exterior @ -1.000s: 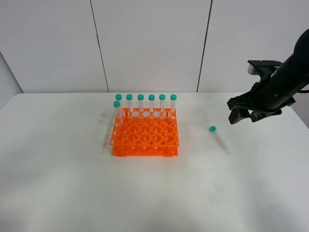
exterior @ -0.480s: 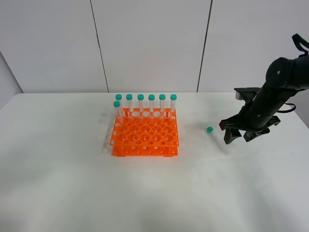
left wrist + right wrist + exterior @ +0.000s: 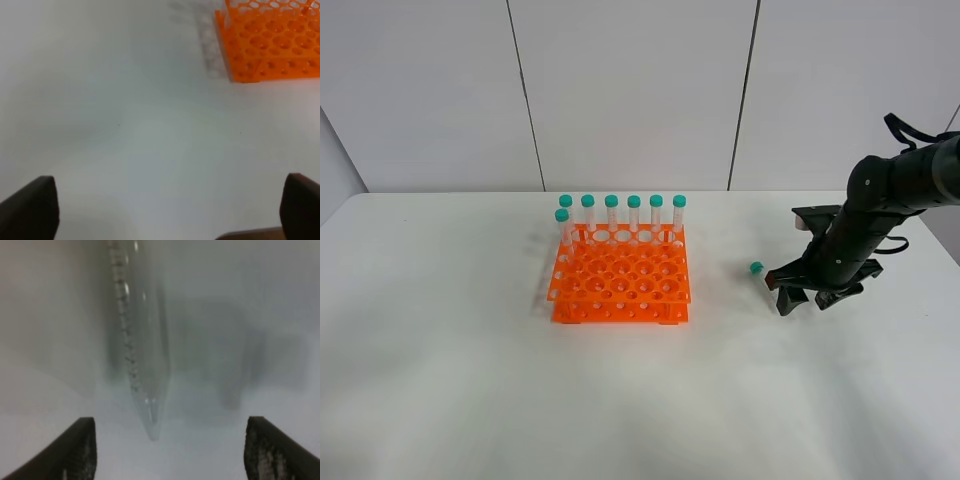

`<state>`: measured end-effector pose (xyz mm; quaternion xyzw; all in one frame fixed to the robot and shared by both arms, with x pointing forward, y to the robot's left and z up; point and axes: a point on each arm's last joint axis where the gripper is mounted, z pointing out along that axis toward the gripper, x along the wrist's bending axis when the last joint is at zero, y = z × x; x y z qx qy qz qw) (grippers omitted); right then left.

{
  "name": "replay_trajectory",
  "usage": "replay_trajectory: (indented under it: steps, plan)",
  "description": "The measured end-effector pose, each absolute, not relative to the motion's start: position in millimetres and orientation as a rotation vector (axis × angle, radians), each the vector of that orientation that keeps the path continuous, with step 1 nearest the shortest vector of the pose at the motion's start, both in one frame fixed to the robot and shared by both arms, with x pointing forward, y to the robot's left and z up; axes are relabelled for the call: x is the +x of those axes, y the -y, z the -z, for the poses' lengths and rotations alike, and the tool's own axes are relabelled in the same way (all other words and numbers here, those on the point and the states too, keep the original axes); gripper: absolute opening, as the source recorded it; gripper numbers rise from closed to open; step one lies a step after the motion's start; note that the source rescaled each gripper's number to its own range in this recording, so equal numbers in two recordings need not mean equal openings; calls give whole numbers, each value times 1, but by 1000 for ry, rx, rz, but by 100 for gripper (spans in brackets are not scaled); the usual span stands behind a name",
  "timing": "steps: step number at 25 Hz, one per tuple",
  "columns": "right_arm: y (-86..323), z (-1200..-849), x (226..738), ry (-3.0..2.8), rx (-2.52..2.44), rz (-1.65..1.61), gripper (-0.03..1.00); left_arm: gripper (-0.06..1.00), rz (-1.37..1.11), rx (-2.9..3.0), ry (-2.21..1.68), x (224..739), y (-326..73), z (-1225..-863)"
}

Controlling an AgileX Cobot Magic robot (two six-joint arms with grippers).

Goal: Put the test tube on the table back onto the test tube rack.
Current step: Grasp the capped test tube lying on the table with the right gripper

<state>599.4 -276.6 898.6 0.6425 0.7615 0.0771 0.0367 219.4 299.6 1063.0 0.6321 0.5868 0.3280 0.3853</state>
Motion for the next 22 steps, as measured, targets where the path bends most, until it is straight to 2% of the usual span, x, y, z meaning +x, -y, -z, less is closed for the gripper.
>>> replay_trajectory:
  steps: [17, 22]
  plan:
    - [276, -900, 605, -2344, 1885, -286, 60, 100, -835, 1610, -1495, 219, -300, -1063]
    - [254, -904, 620, -2412, 1830, -282, 60, 100, -835, 1610, -1495, 219, -300, -1063]
